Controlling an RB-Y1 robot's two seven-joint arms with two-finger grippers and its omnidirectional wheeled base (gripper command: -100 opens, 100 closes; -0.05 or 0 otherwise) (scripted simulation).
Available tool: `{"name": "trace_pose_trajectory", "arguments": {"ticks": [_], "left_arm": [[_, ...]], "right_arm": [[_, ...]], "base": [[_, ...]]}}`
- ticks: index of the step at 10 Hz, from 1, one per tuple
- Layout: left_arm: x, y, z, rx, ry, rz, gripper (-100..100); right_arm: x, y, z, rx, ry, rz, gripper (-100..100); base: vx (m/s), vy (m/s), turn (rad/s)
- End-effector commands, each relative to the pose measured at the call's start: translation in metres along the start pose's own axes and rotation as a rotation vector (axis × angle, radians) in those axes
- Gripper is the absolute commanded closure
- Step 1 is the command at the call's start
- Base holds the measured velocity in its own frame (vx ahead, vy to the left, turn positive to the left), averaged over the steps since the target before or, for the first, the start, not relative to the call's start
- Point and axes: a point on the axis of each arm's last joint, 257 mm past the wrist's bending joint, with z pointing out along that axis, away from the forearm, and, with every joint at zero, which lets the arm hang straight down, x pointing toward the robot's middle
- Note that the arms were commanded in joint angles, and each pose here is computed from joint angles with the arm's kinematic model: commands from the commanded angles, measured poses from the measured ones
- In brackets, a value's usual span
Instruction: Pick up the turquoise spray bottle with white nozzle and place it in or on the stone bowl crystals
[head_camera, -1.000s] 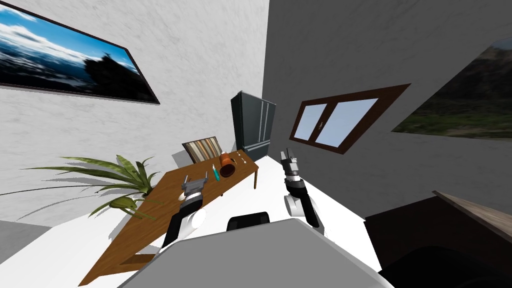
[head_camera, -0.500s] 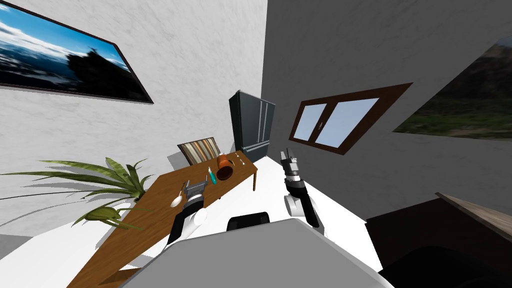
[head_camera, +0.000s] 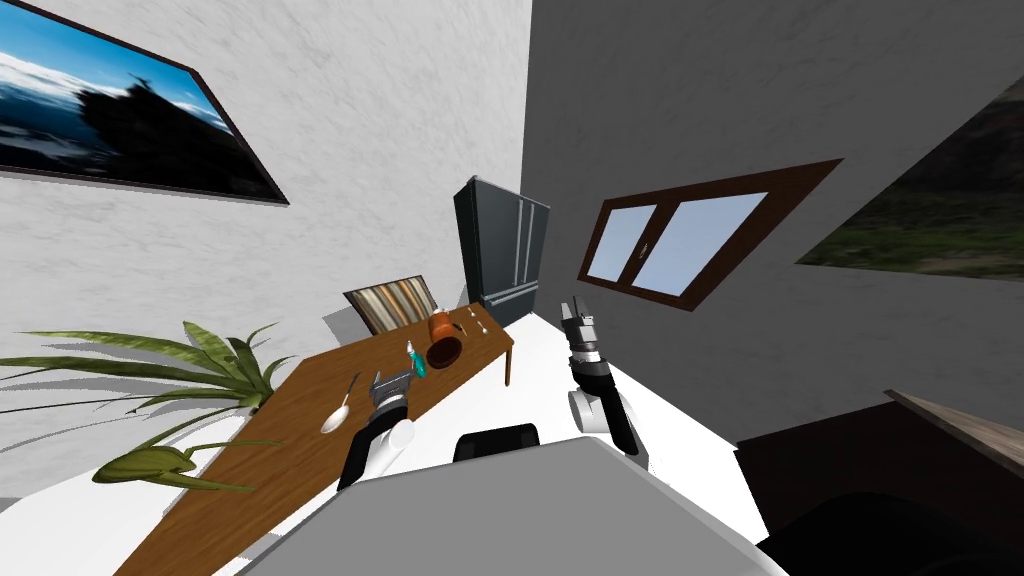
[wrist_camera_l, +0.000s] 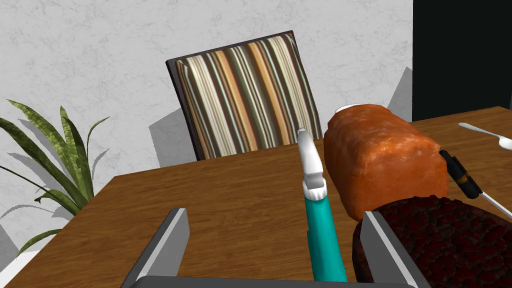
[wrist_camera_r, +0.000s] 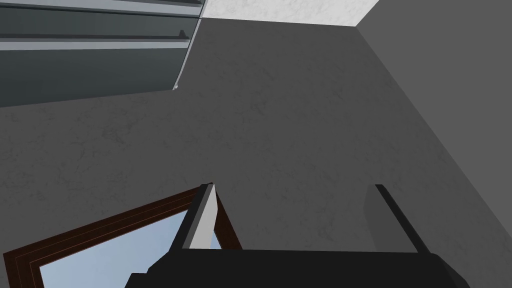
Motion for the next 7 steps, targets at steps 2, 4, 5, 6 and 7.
{"name": "trace_pose_trajectory", "arguments": {"ticks": [2,4,5,6,7], "left_arm": [[-0.026,-0.001,0.001,0.011,-0.067,-0.048,-100],[-0.040,-0.002,-0.001,0.016,-0.101,-0.066,-100],[-0.051,-0.003,-0.001,0.021,-0.128,-0.085,-100],[-0.061,-0.003,-0.002,0.026,-0.153,-0.103,-100],[-0.070,-0.004,-0.003,0.031,-0.175,-0.119,-100]], "right_arm": [[0.000,0.000,0.000,0.000,0.000,0.000,0],[0.000,0.000,0.000,0.000,0.000,0.000,0],[0.000,0.000,0.000,0.000,0.000,0.000,0],[0.000,0.000,0.000,0.000,0.000,0.000,0],[0.000,0.000,0.000,0.000,0.000,0.000,0]], "base": [[0.053,0.002,-0.028],[0.060,0.001,-0.014],[0.073,0.000,-0.037],[0.080,0.001,-0.024],[0.085,-0.005,-0.021]]}}
